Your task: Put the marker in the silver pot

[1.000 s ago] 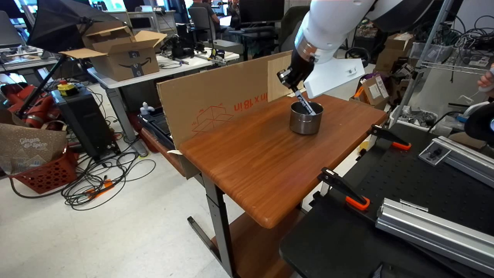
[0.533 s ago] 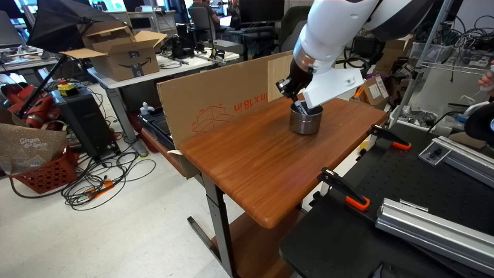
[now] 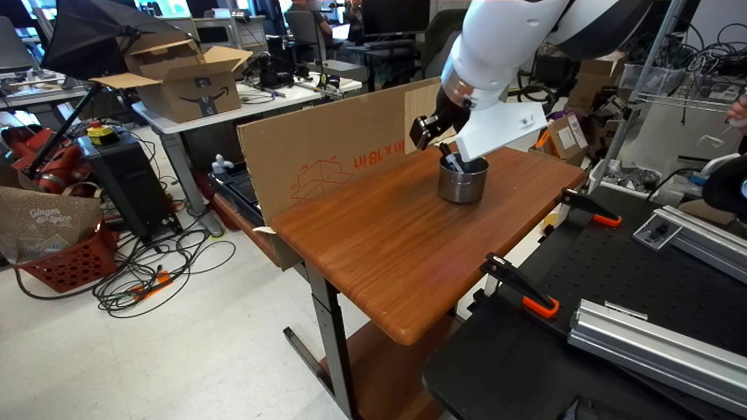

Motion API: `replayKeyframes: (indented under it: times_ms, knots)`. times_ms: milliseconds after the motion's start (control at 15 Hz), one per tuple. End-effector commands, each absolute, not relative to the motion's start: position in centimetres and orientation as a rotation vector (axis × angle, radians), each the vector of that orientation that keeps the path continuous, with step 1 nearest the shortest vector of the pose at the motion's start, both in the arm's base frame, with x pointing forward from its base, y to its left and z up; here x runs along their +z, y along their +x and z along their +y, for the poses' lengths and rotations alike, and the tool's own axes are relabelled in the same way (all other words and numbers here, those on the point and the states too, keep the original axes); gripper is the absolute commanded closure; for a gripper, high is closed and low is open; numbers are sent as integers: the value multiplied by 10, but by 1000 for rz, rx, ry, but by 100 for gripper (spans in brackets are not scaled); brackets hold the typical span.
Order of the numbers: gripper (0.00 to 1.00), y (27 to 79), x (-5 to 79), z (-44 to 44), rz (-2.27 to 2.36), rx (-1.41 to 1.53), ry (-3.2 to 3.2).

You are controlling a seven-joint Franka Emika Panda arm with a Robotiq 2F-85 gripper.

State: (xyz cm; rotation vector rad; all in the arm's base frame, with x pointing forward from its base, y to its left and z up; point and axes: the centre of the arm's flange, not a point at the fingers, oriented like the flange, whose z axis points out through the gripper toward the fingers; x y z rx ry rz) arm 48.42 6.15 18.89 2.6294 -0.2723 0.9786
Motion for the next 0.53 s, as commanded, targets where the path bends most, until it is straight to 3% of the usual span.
replayKeyframes:
  times_ms: [0, 467]
  knots:
    - [0, 487, 200, 64, -284, 1006, 2649]
    - [0, 498, 235, 72, -274, 1096, 2640]
